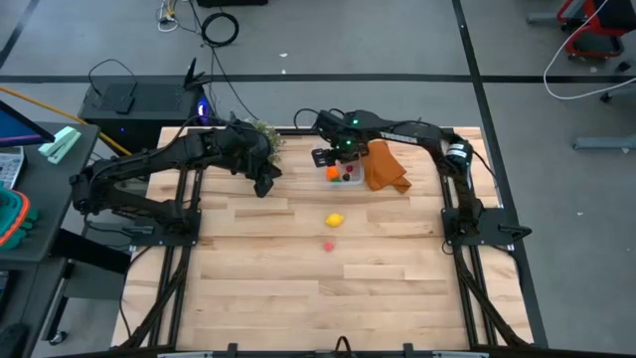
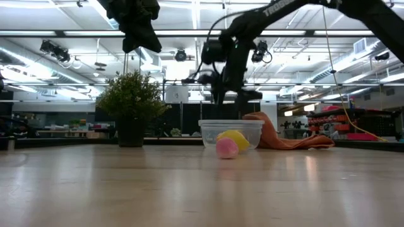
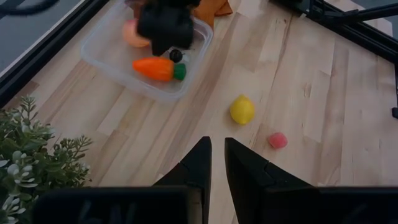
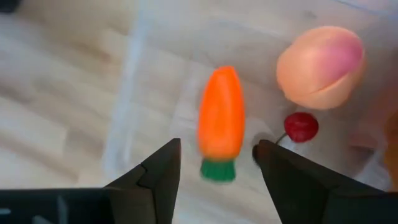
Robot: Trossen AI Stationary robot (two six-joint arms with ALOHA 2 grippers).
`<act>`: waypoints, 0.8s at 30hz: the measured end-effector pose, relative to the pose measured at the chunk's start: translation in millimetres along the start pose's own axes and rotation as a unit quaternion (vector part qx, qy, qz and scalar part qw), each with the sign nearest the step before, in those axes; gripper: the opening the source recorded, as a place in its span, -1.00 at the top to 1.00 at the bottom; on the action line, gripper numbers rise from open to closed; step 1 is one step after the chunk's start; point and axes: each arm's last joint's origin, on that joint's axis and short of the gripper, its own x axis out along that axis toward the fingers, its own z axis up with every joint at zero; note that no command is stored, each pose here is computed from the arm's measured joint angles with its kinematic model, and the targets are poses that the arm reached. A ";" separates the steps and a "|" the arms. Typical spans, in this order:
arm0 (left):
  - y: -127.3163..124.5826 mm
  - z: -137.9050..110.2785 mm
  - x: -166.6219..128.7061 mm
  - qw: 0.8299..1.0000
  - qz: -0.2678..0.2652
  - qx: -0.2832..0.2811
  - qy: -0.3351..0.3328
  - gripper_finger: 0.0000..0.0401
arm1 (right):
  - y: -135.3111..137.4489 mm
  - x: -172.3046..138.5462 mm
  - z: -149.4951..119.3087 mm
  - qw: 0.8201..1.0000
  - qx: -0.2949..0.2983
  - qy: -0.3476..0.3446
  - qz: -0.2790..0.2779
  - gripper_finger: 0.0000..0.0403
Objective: Pick and placing Produce into tupperware
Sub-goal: Put the lemon into the transparent bin
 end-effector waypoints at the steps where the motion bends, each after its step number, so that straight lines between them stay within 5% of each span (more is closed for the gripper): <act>1: 0.0 0.0 0.0 1.000 0.000 0.000 0.000 0.74 | 1.7 -7.8 -2.8 1.000 -0.010 -0.004 0.005 0.09; 8: 0.0 0.0 0.0 1.000 0.000 -0.002 0.000 0.74 | 18.8 -74.4 -35.3 0.989 -0.130 -0.050 0.058 0.09; 13: 0.0 0.0 0.0 1.000 0.000 -0.002 0.000 0.74 | 30.5 -101.3 -70.1 0.960 -0.270 -0.052 0.060 0.10; 24: 0.0 0.0 0.0 1.000 0.000 -0.004 0.000 0.74 | 38.0 -45.9 -135.5 0.887 -0.461 0.010 -0.006 0.10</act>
